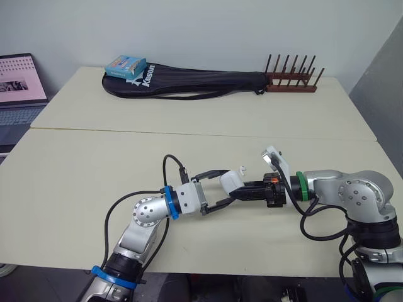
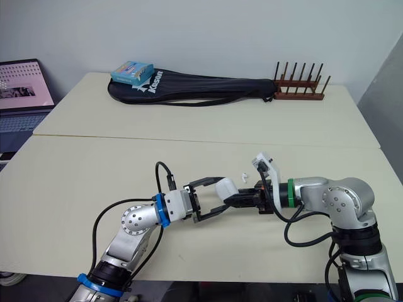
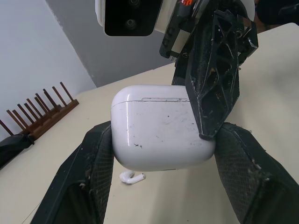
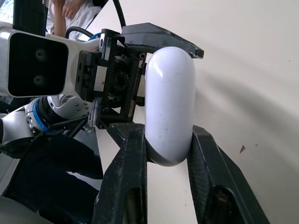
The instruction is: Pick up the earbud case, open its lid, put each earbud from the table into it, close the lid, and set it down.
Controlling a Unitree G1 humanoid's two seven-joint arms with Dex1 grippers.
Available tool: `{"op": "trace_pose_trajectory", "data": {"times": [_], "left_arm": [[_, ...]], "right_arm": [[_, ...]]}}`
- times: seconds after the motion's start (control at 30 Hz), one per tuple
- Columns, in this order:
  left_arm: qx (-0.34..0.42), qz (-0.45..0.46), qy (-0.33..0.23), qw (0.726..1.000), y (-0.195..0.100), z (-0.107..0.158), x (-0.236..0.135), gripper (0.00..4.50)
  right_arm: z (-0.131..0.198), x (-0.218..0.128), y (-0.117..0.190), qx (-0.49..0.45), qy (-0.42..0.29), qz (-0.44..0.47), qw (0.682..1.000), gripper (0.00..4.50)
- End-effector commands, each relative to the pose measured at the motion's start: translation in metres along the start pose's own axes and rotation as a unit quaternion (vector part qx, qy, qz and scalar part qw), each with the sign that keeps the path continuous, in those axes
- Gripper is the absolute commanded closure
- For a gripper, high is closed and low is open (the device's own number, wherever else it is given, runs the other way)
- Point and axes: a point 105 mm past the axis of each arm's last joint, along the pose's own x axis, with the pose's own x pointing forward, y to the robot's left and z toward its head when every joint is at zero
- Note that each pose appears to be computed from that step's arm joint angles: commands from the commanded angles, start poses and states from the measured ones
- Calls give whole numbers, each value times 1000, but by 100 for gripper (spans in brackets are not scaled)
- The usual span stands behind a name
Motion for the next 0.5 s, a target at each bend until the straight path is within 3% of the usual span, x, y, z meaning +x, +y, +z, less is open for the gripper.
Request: {"op": "trace_pose_trajectory", "data": {"times": [0.03, 0.13, 0.2, 0.33, 0.5], "left_arm": [[17, 3, -26, 1000, 0, 11, 4, 169], [7, 4, -38, 999, 0, 14, 2, 169], [-7, 5, -31, 999, 1, 12, 0, 98], [-15, -19, 3, 1000, 1, 3, -4, 0], [-78, -65, 53, 993, -1, -9, -14, 0]], "right_arm": [[8, -3, 4, -15, -10, 6, 1000, 375], [9, -3, 4, -21, -9, 5, 1000, 375], [9, -4, 4, -28, -4, 3, 1000, 375], [9, -4, 2, -52, 9, -7, 999, 375], [10, -4, -2, -83, 21, -18, 996, 375]]}}
